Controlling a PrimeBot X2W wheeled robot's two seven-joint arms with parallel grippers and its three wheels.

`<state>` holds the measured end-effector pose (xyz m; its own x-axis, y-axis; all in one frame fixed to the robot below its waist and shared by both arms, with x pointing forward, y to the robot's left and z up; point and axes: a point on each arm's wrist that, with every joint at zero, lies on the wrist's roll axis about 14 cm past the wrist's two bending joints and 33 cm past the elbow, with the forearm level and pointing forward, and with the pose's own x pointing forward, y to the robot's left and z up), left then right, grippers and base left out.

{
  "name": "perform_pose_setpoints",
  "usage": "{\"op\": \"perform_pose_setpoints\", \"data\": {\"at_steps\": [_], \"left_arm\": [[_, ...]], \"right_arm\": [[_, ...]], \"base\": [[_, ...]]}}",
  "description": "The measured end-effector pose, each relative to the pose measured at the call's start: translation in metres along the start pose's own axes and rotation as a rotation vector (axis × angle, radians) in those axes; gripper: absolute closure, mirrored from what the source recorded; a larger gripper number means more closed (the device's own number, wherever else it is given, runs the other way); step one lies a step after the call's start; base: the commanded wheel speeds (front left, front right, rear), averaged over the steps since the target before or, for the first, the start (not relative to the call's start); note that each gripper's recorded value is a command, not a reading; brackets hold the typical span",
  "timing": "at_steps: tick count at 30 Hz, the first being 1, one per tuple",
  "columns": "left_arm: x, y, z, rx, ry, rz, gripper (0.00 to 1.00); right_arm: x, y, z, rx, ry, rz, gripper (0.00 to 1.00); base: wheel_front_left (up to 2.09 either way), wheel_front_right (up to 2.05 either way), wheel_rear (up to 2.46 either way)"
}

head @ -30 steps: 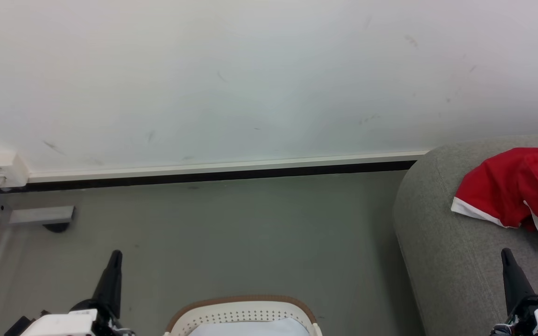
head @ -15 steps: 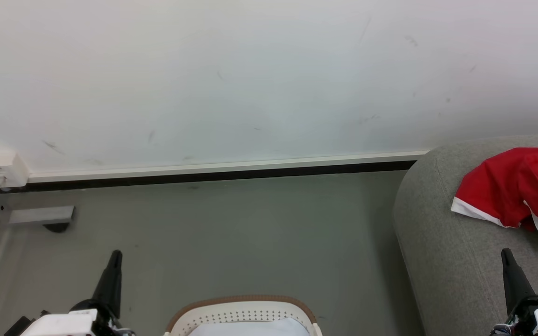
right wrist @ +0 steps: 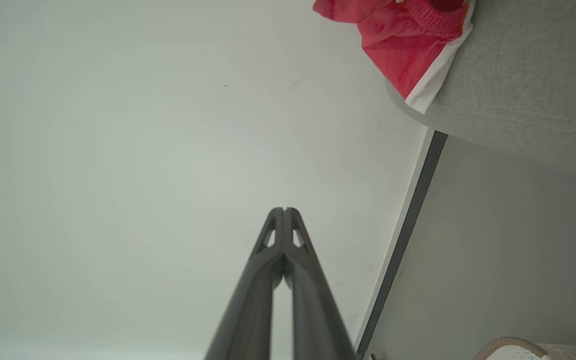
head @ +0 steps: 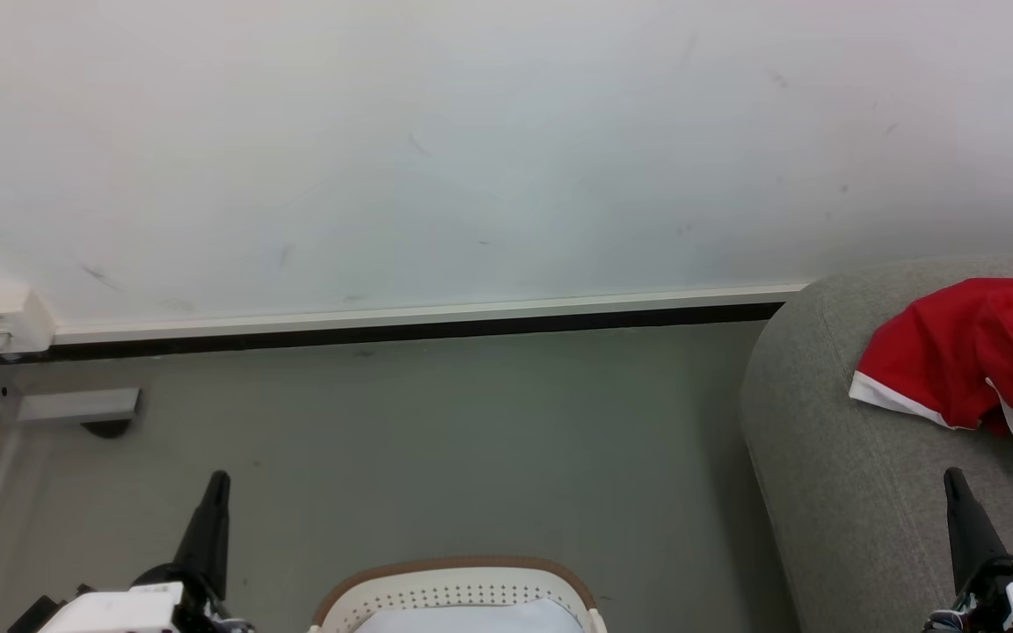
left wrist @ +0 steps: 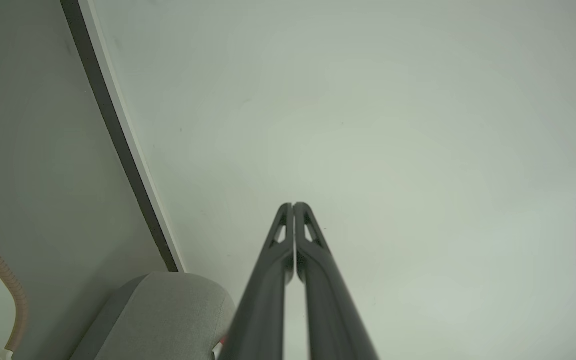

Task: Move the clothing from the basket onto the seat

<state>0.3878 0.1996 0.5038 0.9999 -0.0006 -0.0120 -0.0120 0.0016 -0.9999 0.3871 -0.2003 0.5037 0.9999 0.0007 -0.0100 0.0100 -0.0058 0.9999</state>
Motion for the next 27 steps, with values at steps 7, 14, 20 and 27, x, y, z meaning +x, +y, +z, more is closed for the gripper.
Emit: {"op": "perform_pose_setpoints", "data": {"at_steps": [7, 14, 20, 27], "left_arm": [[0.0000, 0.0000, 0.0000, 0.000, 0.000, 0.000, 1.00], [0.0000, 0.0000, 0.0000, 0.000, 0.000, 0.000, 1.00], [0.0000, 0.0000, 0.0000, 0.000, 0.000, 0.000, 1.00], [0.0000, 0.0000, 0.0000, 0.000, 0.000, 0.000, 1.00]], "right_arm": [[0.0000, 0.0000, 0.0001, 0.000, 0.000, 0.000, 1.00], [0.0000, 0.0000, 0.0001, 0.001, 0.000, 0.000, 1.00], [0.0000, 0.0000, 0.0002, 0.001, -0.001, 0.000, 1.00], [0.0000, 0.0000, 0.0002, 0.001, -0.001, 0.000, 1.00]], "base": [[0.00, 0.00, 0.00], [0.00, 0.00, 0.00], [0.00, 0.00, 0.00], [0.00, 0.00, 0.00]]}}
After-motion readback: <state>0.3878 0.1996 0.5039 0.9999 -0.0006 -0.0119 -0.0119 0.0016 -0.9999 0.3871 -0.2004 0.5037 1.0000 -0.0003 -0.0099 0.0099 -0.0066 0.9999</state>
